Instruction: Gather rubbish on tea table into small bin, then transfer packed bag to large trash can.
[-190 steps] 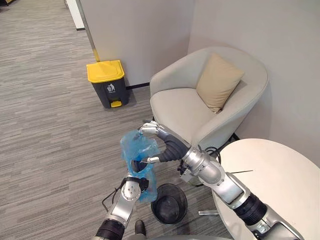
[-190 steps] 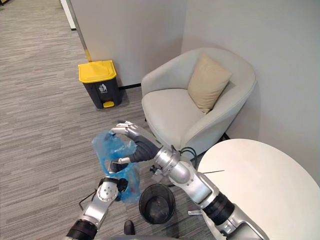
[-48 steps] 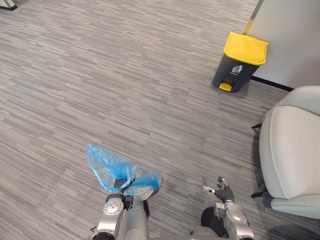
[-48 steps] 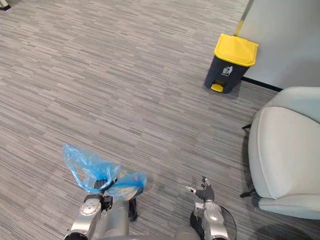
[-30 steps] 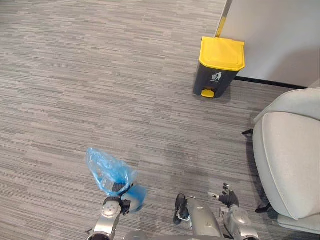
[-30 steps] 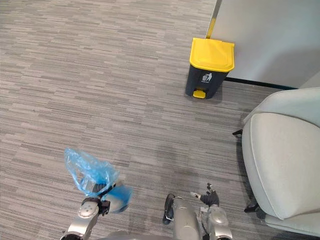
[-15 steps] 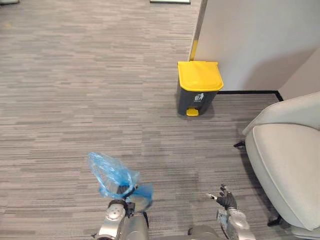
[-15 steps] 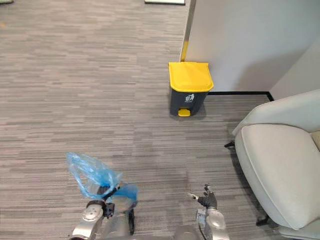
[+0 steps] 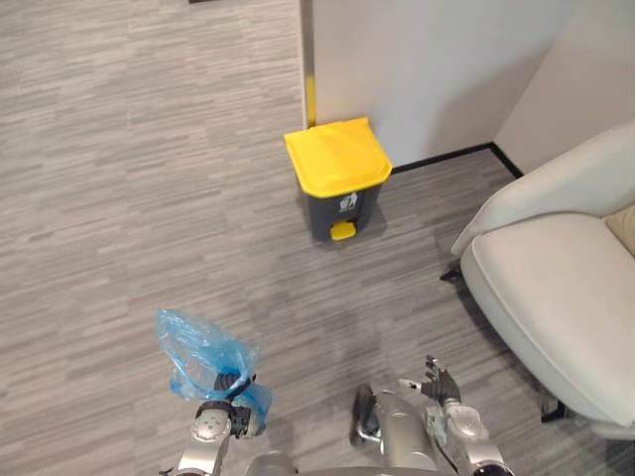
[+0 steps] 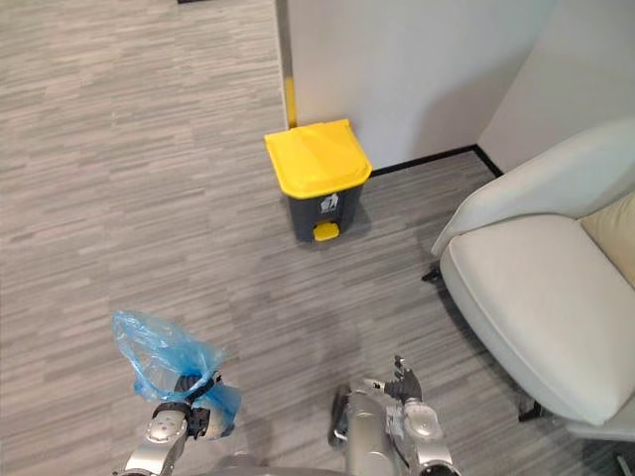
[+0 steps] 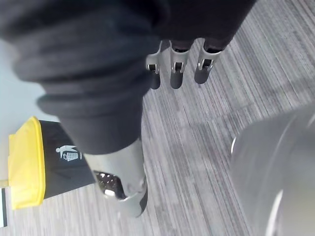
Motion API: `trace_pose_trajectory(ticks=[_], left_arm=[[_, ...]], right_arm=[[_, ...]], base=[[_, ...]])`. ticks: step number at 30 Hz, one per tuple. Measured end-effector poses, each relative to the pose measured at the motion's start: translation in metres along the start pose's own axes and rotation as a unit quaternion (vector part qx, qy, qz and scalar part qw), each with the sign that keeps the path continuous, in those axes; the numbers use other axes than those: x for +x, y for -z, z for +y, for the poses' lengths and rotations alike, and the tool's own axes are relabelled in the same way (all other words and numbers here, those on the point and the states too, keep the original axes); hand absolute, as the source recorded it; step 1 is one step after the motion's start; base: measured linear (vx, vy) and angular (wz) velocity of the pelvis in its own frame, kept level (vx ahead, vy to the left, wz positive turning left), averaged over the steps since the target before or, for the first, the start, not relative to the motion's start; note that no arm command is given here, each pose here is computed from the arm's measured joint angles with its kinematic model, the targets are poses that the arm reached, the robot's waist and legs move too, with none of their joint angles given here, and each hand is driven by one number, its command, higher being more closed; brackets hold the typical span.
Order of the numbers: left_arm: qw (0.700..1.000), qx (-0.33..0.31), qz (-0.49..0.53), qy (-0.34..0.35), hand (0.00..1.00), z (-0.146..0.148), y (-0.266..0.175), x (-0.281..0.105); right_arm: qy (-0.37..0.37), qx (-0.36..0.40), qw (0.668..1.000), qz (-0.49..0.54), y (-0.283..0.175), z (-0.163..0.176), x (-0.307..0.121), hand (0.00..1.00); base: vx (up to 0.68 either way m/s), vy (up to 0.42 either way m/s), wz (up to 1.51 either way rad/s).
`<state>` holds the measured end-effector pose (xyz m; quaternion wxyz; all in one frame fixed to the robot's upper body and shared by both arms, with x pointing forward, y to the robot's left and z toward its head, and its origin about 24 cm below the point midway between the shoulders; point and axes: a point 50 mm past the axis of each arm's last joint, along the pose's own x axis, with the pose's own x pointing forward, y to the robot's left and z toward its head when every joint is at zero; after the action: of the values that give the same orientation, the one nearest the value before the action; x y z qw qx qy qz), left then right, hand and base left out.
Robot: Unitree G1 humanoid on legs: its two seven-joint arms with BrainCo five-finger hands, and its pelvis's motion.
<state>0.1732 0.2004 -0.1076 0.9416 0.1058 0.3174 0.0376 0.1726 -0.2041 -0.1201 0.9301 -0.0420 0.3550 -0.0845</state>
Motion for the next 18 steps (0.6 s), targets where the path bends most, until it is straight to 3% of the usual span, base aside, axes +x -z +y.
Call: trace_pose_trajectory(ticks=[5,10,18], left_arm=[[0.999,-0.007,-0.026,0.017,1.0,-0.014,-0.017,0.007],[1.0,-0.018,-0.013,0.021,1.0,-0.02,-0.003,-0.002],[0.999,-0.026,-0.012,0.024,1.0,-0.024,-0.004,-0.002]], right_arm=[[0.023,0.006,1.0,0.012,0.006,-0.015,-0.002,0.0],[0.016,0.019,1.0,0.014,0.01,-0.006,-0.005,0.0],[0.03,0.041,0.999,0.01,0.007,-0.009,-0.004,0.0]], base=[[0.29,-0.101,-0.01],[0.25,-0.024,-0.29],[0.27,0.186,-0.5]])
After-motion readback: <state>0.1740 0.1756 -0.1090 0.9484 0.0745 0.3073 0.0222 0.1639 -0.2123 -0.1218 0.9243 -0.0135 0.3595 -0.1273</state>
